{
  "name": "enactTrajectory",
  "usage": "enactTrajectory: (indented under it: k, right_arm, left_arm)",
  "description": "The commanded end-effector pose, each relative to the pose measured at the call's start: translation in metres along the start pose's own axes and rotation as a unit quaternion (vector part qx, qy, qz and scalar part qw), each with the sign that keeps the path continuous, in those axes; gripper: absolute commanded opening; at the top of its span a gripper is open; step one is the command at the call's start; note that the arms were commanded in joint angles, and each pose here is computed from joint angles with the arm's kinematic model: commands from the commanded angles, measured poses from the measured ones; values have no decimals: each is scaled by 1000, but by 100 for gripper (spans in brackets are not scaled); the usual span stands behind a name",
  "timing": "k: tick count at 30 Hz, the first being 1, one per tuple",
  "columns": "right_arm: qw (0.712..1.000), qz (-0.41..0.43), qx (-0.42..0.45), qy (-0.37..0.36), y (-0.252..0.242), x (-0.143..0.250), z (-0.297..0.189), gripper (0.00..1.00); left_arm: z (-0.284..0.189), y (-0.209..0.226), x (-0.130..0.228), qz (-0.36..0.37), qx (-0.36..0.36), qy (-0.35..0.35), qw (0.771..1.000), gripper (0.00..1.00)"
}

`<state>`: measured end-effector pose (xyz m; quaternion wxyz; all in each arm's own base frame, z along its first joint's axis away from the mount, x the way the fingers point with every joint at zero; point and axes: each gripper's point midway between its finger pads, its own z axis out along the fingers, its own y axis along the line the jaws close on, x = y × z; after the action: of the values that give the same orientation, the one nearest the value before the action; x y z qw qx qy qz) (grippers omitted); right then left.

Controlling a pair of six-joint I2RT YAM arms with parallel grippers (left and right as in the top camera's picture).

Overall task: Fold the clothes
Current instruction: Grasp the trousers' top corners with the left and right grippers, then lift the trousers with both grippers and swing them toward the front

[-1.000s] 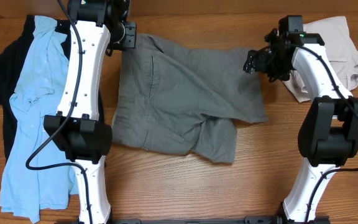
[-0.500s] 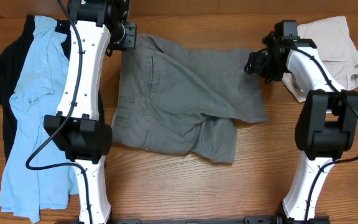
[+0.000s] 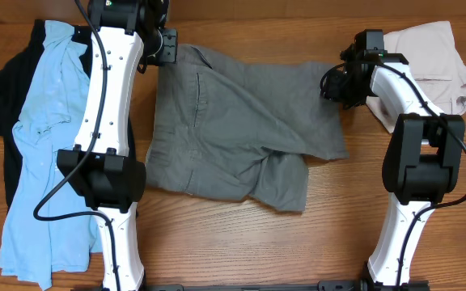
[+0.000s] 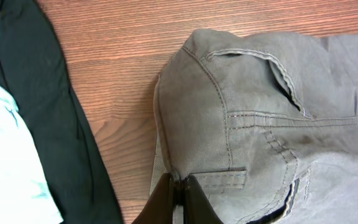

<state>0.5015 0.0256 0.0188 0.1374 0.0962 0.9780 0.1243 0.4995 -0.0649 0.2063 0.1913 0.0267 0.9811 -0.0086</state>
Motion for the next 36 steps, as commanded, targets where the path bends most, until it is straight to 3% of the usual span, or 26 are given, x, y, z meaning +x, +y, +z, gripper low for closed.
enactTrajectory:
  k: [1, 3, 5, 8, 11, 13, 18, 26, 28, 36]
  right_arm:
    - [1000, 4, -2, 9, -3, 4, 7, 50]
    - [1000, 4, -1, 10, -4, 5, 8, 48]
    - [1000, 5, -1, 12, -5, 8, 11, 39]
    - [1000, 7, 1, 21, -7, 12, 18, 34]
    - [1000, 8, 2, 27, -9, 15, 21, 23]
    - [1000, 10, 1, 24, -9, 14, 20, 4]
    - [999, 30, -10, 12, -9, -3, 1, 4]
    - [997, 50, -17, -61, -7, -58, -130, 4]
    - [994, 51, -18, -90, -3, -66, -181, 4]
    - [987, 50, -19, -154, 7, -50, -301, 4]
  left_arm:
    - [-17, 3, -8, -8, -8, -24, 1000, 4]
    - [-17, 3, -8, -8, -8, -24, 1000, 4]
    - [-17, 3, -8, -8, -8, -24, 1000, 4]
    - [-17, 3, -8, -8, -8, -24, 1000, 4]
    - [-17, 3, -8, -8, -8, -24, 1000, 4]
    - [-17, 3, -8, -8, -8, -24, 1000, 4]
    - [-17, 6, -13, -9, -17, -34, 999, 4]
    - [-42, 15, -23, -12, -38, -72, 997, 4]
    - [-66, 15, -29, -15, -37, -103, 994, 4]
    - [-180, 18, -35, -23, -25, -232, 972, 4]
